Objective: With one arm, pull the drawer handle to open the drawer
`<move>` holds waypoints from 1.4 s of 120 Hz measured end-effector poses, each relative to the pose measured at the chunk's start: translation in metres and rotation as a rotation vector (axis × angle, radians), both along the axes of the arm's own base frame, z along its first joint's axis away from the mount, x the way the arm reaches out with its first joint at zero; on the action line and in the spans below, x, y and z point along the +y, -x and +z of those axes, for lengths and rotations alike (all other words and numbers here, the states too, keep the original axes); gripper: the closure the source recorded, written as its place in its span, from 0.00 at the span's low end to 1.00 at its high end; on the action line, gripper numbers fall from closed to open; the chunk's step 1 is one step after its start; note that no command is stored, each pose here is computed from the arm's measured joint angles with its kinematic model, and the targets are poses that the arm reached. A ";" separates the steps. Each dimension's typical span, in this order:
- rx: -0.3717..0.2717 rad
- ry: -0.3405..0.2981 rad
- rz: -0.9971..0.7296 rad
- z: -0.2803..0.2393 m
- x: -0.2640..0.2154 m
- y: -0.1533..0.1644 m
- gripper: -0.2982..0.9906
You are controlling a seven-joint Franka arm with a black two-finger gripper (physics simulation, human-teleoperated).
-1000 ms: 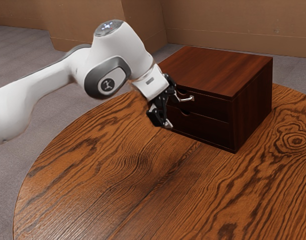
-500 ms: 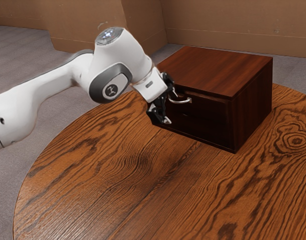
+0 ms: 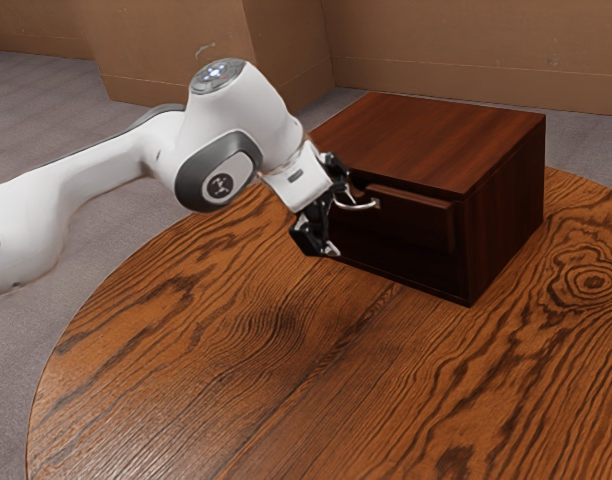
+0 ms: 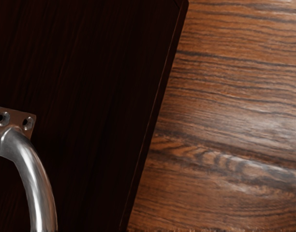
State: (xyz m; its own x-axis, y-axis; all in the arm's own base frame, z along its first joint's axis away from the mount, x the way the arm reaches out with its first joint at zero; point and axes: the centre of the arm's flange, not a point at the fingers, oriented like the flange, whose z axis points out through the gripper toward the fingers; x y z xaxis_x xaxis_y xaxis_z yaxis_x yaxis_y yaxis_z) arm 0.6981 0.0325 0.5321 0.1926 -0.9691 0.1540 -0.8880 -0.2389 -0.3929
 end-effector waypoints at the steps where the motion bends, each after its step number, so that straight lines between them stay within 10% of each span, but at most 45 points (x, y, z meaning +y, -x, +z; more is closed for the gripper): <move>1: 0.001 0.001 0.001 0.000 0.000 0.000 0.23; 107: 0.051 0.008 0.018 -0.002 0.006 0.022 0.23; 168: 0.043 0.020 0.029 0.011 0.013 0.051 0.45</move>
